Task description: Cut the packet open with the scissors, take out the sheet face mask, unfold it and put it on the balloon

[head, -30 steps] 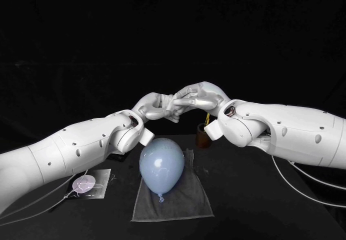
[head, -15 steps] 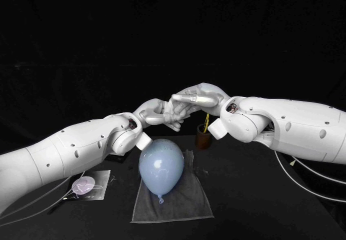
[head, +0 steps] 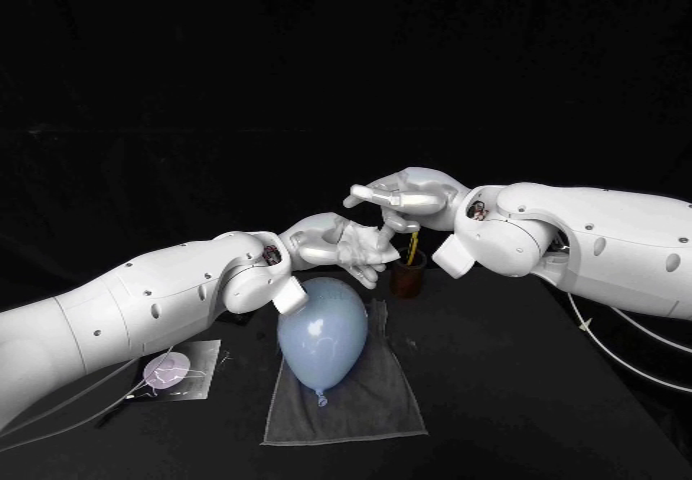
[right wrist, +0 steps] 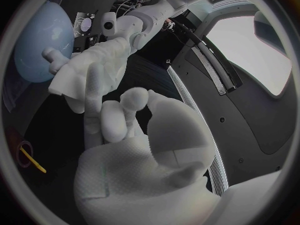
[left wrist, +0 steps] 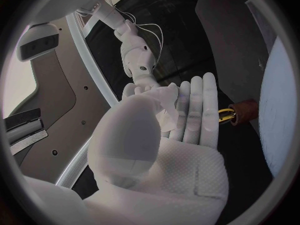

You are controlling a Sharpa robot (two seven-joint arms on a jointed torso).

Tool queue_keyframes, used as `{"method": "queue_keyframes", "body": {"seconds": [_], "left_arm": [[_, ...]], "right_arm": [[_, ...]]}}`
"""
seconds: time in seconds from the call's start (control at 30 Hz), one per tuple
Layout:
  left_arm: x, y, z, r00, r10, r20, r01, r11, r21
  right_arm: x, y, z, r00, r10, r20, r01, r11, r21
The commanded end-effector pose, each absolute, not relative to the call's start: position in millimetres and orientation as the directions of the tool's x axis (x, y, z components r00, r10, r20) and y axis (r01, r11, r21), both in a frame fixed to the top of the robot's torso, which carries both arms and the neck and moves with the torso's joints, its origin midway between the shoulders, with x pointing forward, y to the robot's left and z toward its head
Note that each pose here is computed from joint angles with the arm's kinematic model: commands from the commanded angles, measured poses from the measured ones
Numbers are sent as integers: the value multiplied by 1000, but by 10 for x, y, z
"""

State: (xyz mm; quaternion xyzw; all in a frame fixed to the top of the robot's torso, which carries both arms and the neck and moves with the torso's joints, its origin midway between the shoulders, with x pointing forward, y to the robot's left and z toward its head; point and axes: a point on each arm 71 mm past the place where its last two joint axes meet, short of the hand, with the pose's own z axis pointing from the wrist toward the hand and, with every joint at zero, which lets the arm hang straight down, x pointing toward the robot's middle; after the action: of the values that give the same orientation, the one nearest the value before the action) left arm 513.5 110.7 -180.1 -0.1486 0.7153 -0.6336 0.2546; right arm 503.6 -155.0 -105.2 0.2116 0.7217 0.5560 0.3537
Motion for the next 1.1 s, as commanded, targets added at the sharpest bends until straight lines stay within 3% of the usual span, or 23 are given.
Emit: {"method": "queue_keyframes", "body": {"seconds": [0.03,0.3,0.53,0.87,1.1], "left_arm": [[5049,1039,-1798,-882,-456,-120,69,128,-989],[4972,1043,-1801,-913,-407,-22,-15,89,-996],[4910,1108,-1796,-929,-370,25,-56,75,-996],[4825,1215,-1787,-930,-364,41,-71,69,-995],[4782,1262,-1796,-931,-364,18,-54,89,-995]], "right_arm": [[5002,-1557,-1054,-690,646,-326,-98,363,927],[4947,-1761,-857,-598,702,-386,-234,308,922],[4749,-1981,-758,-548,667,-504,-376,342,861],[4424,-2065,-804,-475,611,-634,-503,403,765],[4291,-1981,-923,-451,488,-748,-583,473,660]]}}
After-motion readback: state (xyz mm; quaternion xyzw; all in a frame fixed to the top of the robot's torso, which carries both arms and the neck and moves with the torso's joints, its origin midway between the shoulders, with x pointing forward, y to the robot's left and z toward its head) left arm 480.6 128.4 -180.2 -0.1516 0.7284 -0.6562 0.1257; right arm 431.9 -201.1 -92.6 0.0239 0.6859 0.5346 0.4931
